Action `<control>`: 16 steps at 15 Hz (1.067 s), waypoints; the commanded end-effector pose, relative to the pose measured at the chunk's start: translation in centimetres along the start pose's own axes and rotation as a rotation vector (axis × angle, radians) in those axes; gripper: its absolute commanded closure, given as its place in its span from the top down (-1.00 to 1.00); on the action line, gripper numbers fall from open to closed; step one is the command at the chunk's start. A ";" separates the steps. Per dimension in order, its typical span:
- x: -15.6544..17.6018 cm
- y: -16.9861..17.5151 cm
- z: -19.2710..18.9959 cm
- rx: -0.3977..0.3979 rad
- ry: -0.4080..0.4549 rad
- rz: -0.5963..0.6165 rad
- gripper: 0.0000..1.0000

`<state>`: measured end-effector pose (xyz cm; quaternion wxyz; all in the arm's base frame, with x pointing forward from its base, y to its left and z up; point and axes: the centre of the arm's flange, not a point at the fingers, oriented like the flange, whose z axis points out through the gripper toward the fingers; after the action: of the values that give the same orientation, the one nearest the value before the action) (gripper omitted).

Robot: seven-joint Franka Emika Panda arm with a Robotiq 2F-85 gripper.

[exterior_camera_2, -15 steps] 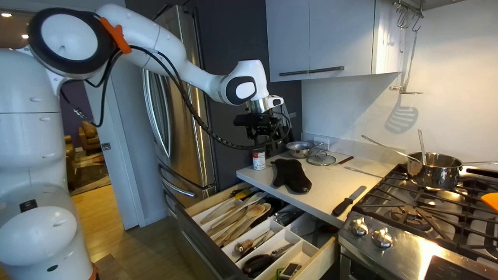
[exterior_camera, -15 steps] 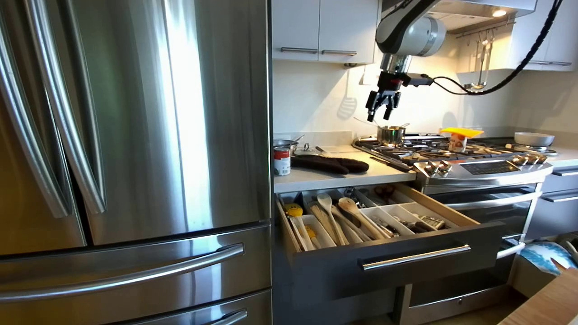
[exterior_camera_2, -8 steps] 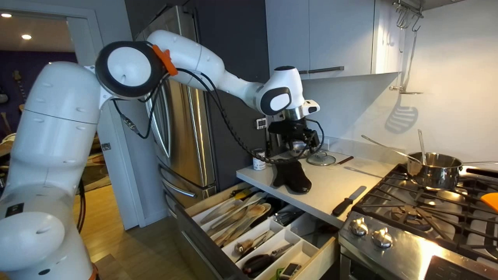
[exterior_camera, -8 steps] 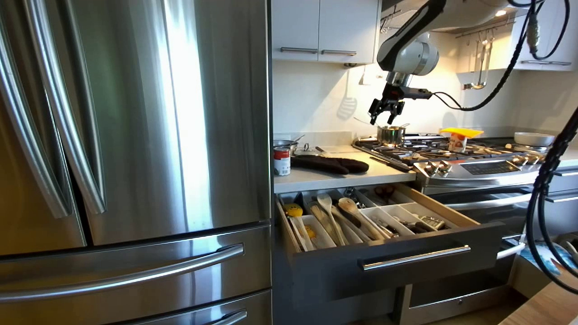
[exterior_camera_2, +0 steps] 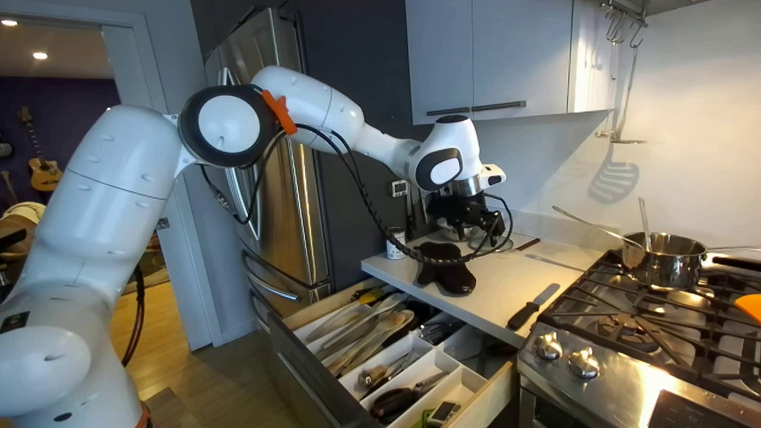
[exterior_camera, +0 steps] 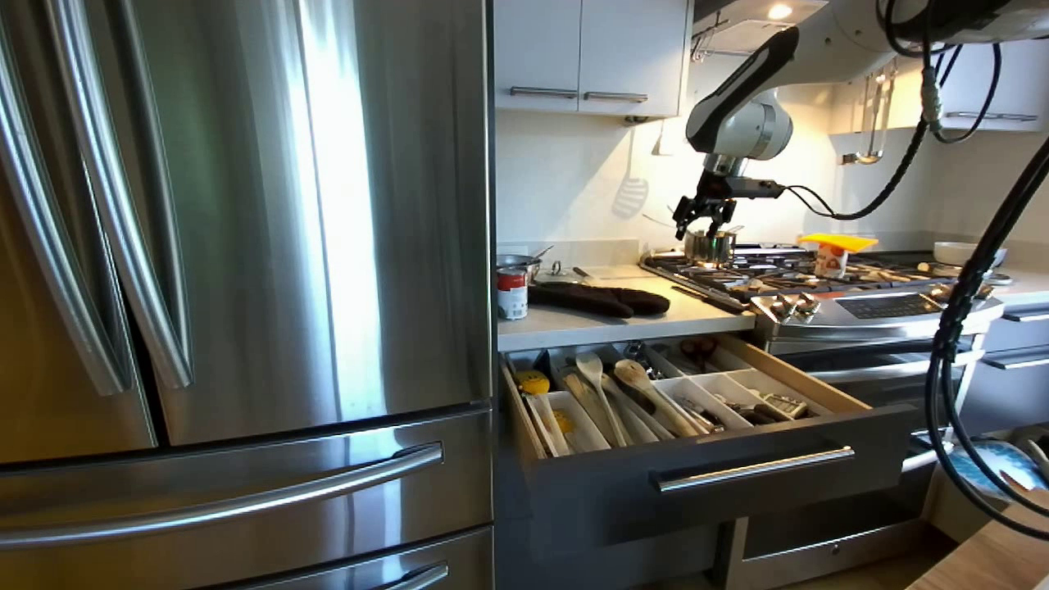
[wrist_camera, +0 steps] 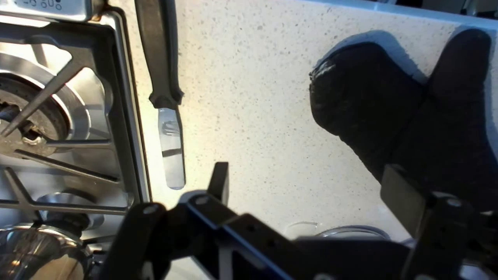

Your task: Put the knife into the drawer

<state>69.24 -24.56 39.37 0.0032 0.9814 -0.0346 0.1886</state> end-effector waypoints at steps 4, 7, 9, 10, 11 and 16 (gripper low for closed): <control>1.0 1.0 1.5 -0.037 0.006 0.029 1.00; 1.4 3.3 3.7 -0.083 -0.023 0.072 1.00; 1.6 5.0 5.3 -0.118 -0.036 0.103 1.00; 1.5 5.8 6.0 -0.129 -0.048 0.117 1.00; 1.5 6.7 6.8 -0.144 -0.061 0.124 1.00; 0.8 9.2 10.7 -0.193 -0.132 0.163 1.00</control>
<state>71.11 -32.15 31.41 0.0698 0.9803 -0.1166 0.1434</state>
